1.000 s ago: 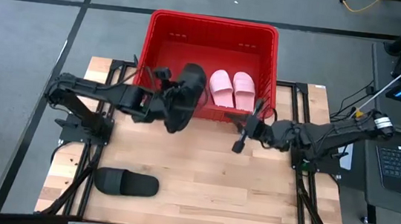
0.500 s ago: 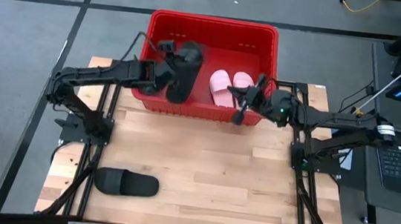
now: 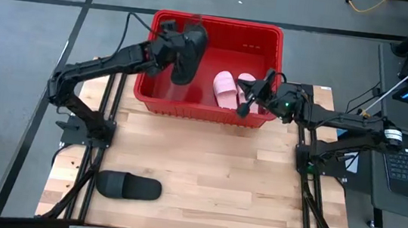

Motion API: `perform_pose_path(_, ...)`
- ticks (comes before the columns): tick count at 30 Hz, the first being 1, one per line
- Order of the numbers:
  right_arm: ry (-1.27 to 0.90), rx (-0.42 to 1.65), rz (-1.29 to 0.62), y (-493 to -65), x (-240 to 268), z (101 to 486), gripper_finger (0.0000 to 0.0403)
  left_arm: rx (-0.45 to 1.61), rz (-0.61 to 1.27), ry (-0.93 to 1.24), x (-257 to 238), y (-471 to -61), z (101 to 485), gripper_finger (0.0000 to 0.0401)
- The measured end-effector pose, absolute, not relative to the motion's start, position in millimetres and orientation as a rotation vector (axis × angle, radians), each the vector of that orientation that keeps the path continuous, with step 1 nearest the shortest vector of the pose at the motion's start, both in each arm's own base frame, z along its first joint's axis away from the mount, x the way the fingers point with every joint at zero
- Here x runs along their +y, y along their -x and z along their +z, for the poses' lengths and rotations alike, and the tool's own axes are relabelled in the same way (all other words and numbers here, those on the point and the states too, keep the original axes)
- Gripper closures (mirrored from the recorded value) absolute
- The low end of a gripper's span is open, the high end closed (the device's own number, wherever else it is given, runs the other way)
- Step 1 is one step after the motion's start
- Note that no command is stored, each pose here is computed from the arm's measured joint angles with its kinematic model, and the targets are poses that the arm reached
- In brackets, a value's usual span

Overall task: Pick and place slides into bin
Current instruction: Put the top black slide into the red container

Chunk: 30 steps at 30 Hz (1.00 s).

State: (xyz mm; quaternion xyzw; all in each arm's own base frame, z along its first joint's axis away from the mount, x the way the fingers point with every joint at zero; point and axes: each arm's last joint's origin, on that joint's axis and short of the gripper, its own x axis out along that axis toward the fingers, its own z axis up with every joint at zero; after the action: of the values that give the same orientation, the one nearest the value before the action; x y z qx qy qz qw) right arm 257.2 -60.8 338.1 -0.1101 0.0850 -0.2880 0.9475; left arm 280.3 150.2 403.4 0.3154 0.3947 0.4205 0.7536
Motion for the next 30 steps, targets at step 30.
perform_pose_path(30,0.219,0.223,-0.662,-251,-81,334,0.0396,1.116,0.812,-0.702,250,-337,286,0.0397)
